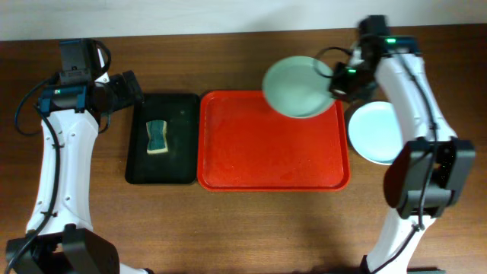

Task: Clean dirty plates on tray and stack at the side
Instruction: 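Carry the plate right and lay it on the plate stack, then release the plate and raise the right gripper off the stack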

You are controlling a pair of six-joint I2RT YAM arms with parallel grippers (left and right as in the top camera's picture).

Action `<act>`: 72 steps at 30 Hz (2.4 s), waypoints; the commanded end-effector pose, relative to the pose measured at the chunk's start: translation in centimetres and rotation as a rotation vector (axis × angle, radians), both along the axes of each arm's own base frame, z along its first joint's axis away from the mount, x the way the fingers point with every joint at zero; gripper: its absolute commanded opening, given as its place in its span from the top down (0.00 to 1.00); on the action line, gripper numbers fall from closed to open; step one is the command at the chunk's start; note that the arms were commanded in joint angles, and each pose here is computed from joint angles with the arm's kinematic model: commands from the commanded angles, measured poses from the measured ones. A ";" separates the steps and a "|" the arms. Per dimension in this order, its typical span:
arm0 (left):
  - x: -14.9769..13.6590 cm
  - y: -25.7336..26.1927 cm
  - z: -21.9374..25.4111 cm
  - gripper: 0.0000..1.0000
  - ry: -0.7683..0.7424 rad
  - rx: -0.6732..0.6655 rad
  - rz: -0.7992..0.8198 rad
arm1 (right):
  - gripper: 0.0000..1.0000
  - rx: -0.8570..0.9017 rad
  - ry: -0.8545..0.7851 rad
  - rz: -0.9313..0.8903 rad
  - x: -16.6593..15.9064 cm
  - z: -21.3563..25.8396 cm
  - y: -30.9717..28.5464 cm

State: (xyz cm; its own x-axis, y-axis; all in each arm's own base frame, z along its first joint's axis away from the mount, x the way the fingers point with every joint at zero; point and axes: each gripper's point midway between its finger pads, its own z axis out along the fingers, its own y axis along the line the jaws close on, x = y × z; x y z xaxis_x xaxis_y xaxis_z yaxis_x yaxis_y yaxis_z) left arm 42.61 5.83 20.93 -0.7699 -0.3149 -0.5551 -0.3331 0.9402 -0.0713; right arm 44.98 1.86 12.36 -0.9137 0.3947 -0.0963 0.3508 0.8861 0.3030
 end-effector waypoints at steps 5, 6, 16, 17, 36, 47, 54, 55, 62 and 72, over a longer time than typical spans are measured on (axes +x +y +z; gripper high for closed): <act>0.0 -0.1 -0.3 0.01 0.005 -0.013 0.012 | 0.96 0.019 0.087 -0.139 -4.1 0.7 -10.3; 0.0 -0.1 -0.3 0.01 0.005 -0.013 0.012 | 0.96 0.016 0.092 -0.148 -4.5 0.6 -11.3; 0.0 -0.1 -0.3 0.01 0.005 -0.013 0.012 | 0.96 -0.183 0.298 -0.298 -11.2 -0.6 -19.8; 0.0 -0.1 -0.3 0.01 0.005 -0.013 0.012 | 0.96 -0.183 0.303 -0.297 -11.3 -0.8 -19.8; 0.0 -0.1 -0.3 0.01 0.005 -0.013 0.012 | 0.95 -0.186 0.316 -0.294 -11.6 -3.8 -19.7; 0.0 -0.1 -0.3 0.00 0.005 -0.013 0.012 | 0.29 -0.182 0.327 -0.291 -11.8 -3.7 -19.6; 0.0 -0.1 -0.3 0.01 0.005 -0.013 0.012 | 0.17 -0.104 0.347 -0.165 -12.2 -3.5 -16.9; 0.0 -0.1 -0.3 0.01 0.004 -0.013 0.012 | 0.16 -0.096 0.357 -0.125 -12.3 -3.4 -16.1; 0.0 -0.1 -0.3 0.01 0.005 -0.013 0.012 | 0.18 -0.129 0.364 0.172 -10.8 -3.3 -8.1; 0.0 -0.1 -0.3 0.01 0.005 -0.013 0.012 | 0.01 -0.168 0.348 0.385 -10.2 -3.3 -0.6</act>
State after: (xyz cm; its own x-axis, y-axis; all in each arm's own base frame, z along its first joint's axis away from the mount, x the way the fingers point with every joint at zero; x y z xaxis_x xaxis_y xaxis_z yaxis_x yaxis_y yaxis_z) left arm 42.61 5.83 20.93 -0.7699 -0.3149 -0.5551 -0.3331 0.9402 -0.0713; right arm 35.02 0.03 8.76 -0.9750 0.0753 0.2091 0.0909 0.9937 0.0661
